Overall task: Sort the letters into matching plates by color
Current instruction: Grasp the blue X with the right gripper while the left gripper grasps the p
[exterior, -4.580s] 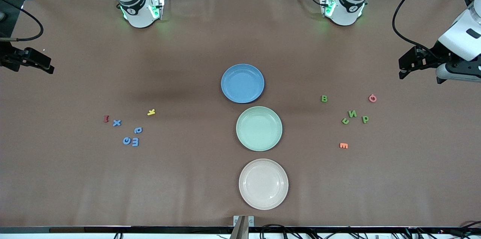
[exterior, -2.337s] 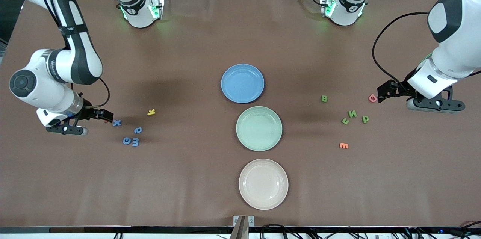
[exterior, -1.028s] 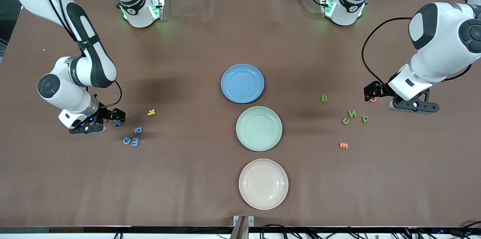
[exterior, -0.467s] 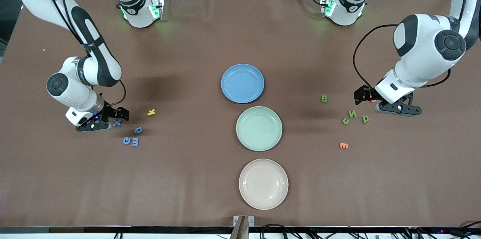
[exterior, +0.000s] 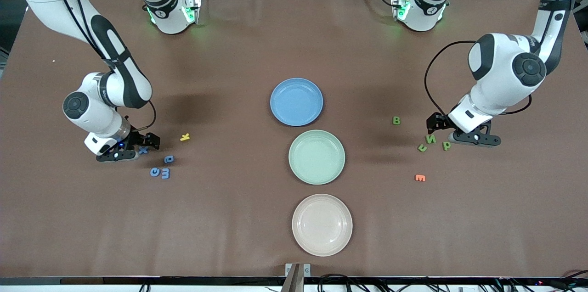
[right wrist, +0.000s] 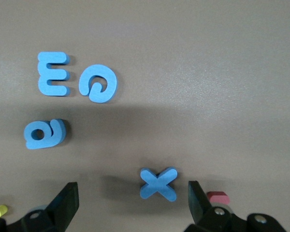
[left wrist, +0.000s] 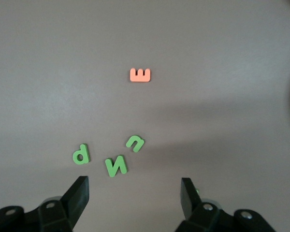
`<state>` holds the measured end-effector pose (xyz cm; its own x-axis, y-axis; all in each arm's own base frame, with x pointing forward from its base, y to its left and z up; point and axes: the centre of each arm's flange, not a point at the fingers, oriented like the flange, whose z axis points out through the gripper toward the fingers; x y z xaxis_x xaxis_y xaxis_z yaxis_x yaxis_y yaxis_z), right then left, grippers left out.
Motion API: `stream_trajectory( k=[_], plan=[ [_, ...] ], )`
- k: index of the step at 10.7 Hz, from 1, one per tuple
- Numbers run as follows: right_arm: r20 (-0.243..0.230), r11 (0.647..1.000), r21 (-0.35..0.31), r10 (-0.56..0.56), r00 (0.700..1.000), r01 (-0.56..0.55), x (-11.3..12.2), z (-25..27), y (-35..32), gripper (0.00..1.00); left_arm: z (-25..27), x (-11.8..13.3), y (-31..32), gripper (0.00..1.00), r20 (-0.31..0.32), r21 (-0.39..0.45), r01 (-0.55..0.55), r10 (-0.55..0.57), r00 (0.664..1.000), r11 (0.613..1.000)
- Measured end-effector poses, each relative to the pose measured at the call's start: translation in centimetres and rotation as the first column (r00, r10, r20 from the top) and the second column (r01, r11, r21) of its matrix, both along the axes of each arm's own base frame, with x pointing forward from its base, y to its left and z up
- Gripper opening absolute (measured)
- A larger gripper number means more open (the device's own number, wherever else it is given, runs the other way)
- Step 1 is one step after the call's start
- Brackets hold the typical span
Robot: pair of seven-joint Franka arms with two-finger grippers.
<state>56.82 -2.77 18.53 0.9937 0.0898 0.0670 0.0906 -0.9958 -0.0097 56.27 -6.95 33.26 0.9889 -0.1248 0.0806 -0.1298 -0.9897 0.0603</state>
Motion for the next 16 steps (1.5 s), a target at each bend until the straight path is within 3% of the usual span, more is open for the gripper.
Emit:
stream_trajectory(
  k=[3,5,6,7,8,16],
  plan=[
    [0.007,1.0,-0.001,-0.003,1.0,0.003,-0.5,-0.6,-0.3,1.0,-3.2,0.6,3.0,0.81,-0.003,0.042,0.003,-0.003,1.0,0.999],
    [0.005,1.0,-0.002,0.008,1.0,-0.008,-0.8,-0.9,-0.4,0.94,-4.8,0.8,4.9,0.78,0.0,0.056,0.002,-0.002,1.0,0.998],
    [0.007,1.0,-0.003,0.021,1.0,-0.021,-0.8,-0.8,-0.6,0.85,-5.6,0.9,5.3,0.74,-0.002,0.057,0.001,0.0,1.0,0.998],
    [0.007,1.0,-0.004,0.026,1.0,-0.026,-0.8,-0.9,-0.8,0.7,-6.4,1.0,5.7,0.72,-0.003,0.052,-0.007,0.007,1.0,0.999],
    [0.007,1.0,-0.005,0.03,1.0,-0.03,-0.8,-0.9,-1.1,0.69,-7.1,1.0,6.1,0.66,0.0,0.047,-0.014,0.014,1.0,0.999],
    [0.017,1.0,-0.007,0.023,1.0,-0.023,-0.9,-1.0,-1.8,0.61,-13.2,0.8,8.3,0.6,-0.017,0.014,-0.061,0.061,0.998,0.998]
  ],
)
